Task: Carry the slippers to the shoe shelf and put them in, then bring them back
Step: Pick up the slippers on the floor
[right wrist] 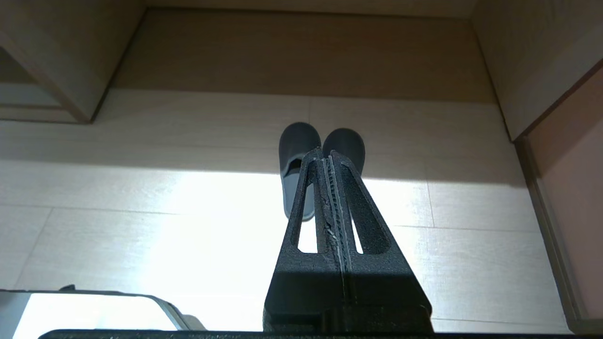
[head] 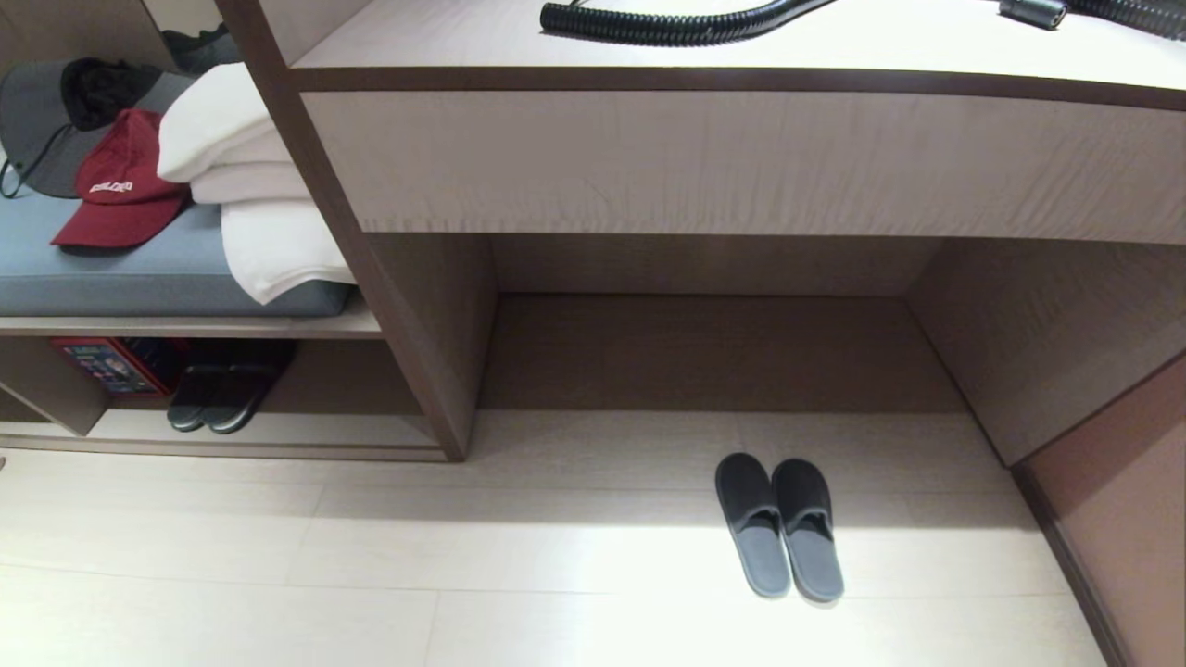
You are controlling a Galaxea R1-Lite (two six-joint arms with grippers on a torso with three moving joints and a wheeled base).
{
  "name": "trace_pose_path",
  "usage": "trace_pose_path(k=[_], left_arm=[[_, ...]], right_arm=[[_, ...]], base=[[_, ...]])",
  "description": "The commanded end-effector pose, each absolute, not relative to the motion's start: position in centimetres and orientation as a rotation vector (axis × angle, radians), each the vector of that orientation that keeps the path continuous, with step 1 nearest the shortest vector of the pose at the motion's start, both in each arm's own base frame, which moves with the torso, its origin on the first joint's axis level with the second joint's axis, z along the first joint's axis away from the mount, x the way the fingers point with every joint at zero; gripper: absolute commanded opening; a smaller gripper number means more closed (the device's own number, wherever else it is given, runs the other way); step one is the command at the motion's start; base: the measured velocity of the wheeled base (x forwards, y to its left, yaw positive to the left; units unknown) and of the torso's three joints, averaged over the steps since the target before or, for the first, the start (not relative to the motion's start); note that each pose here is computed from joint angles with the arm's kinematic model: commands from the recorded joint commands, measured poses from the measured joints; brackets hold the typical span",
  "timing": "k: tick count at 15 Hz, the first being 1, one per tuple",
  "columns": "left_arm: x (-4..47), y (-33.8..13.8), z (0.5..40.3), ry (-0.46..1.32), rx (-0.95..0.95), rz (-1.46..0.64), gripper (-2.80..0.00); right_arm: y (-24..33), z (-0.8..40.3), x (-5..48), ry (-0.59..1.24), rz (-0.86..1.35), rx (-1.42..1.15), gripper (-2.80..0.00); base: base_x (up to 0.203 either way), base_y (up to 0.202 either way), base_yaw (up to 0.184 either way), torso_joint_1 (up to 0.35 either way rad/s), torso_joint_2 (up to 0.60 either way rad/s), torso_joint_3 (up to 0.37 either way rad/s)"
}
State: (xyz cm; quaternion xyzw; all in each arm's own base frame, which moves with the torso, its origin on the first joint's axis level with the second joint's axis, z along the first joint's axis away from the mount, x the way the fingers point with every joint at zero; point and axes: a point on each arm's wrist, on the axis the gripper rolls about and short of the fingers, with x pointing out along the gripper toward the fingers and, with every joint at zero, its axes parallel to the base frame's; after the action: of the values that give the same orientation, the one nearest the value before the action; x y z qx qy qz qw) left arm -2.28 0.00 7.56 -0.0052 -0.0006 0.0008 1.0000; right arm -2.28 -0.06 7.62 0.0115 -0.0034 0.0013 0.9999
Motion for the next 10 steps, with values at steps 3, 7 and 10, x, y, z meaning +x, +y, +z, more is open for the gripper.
trace_pose_path(k=[3,7,10], left_arm=[[-2.28,0.0,7.56,-0.002,-0.011,0.003,-2.8],[-2.28,0.0,7.56,-0.002,-0.011,0.002,-2.8],[-2.28,0.0,7.56,-0.002,-0.011,0.002,-2.8]], right_arm=[[-0.06,7.63,-2.28,-0.008,0.003,0.023,-2.8],[-0.06,7.63,-2.28,-0.008,0.003,0.023,-2.8],[-0.06,7.63,-2.28,-0.008,0.003,0.023,-2.8]], base=[[0.0,0.0,0.0,-0.002,0.0,-0.194],[0.0,0.0,0.0,0.002,0.0,-0.194],[0.0,0.0,0.0,0.004,0.0,-0.196]])
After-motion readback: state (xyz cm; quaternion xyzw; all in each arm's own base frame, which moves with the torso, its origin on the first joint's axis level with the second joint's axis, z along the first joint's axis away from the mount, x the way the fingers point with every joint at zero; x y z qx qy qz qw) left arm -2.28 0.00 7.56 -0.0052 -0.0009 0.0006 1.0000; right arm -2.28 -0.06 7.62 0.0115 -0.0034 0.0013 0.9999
